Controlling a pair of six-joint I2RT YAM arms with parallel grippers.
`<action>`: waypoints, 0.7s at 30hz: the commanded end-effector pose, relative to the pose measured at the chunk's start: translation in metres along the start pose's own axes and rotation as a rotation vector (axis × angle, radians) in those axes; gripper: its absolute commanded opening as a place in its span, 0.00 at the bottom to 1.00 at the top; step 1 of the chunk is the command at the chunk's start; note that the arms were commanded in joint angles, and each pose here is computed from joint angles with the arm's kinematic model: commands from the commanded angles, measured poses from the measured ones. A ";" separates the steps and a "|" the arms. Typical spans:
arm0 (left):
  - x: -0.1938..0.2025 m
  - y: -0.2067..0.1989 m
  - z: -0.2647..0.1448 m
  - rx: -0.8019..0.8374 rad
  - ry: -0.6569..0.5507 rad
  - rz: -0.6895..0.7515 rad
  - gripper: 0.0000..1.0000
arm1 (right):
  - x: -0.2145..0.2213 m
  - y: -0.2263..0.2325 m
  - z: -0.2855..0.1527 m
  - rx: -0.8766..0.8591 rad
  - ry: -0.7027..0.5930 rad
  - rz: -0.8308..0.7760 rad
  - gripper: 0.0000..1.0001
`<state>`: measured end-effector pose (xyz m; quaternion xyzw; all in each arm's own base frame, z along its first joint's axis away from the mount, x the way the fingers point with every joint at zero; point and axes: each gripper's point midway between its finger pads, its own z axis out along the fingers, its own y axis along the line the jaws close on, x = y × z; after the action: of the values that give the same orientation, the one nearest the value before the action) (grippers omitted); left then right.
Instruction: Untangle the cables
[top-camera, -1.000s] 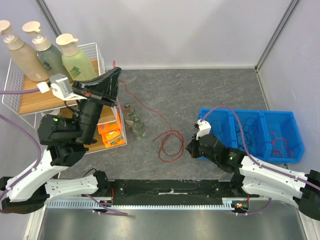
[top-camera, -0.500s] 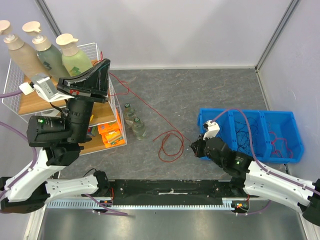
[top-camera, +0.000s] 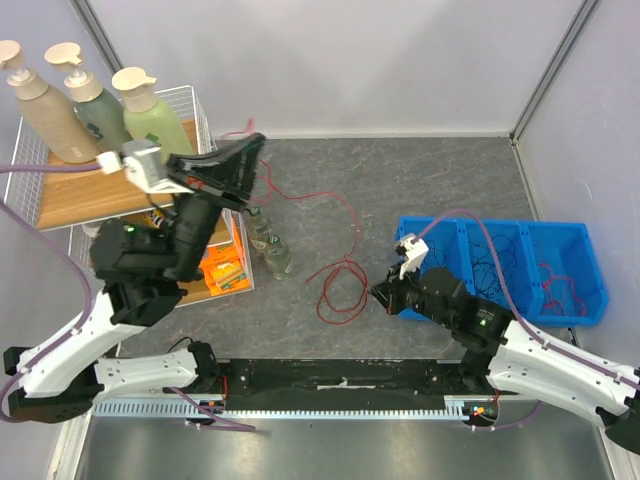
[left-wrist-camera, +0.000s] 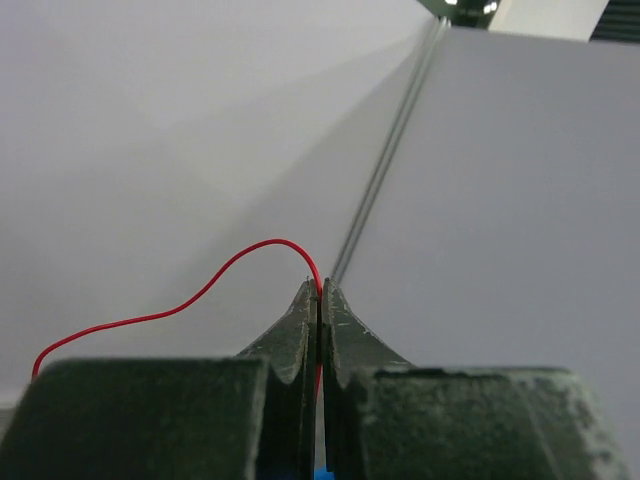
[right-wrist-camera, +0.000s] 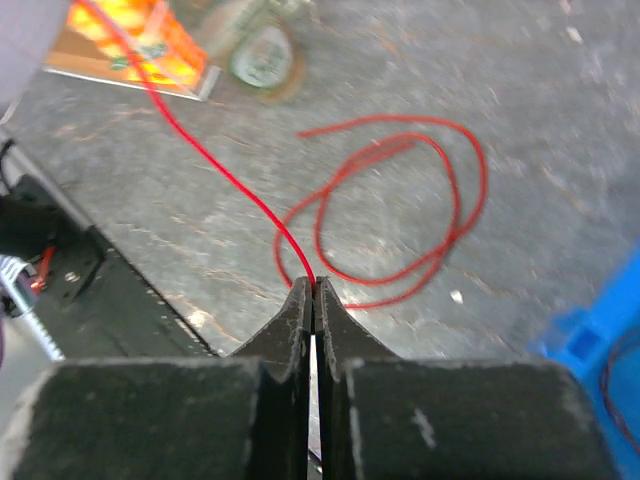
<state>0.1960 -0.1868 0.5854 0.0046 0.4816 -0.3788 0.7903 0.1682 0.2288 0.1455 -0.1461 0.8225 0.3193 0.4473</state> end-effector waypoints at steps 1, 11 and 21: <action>0.068 -0.021 -0.004 0.090 0.214 -0.050 0.02 | -0.055 0.062 -0.014 -0.261 -0.079 -0.183 0.20; 0.125 -0.010 -0.036 0.056 0.409 -0.111 0.02 | -0.128 0.084 -0.043 -0.256 -0.192 -0.364 0.93; 0.142 -0.009 -0.055 0.041 0.458 -0.226 0.02 | -0.185 0.150 -0.028 -0.481 -0.364 -0.170 0.93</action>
<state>0.1895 -0.2560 0.4485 0.0777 0.6395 -0.4304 0.6322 0.1779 0.2874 0.3160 -0.2774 0.6791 0.3990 0.5501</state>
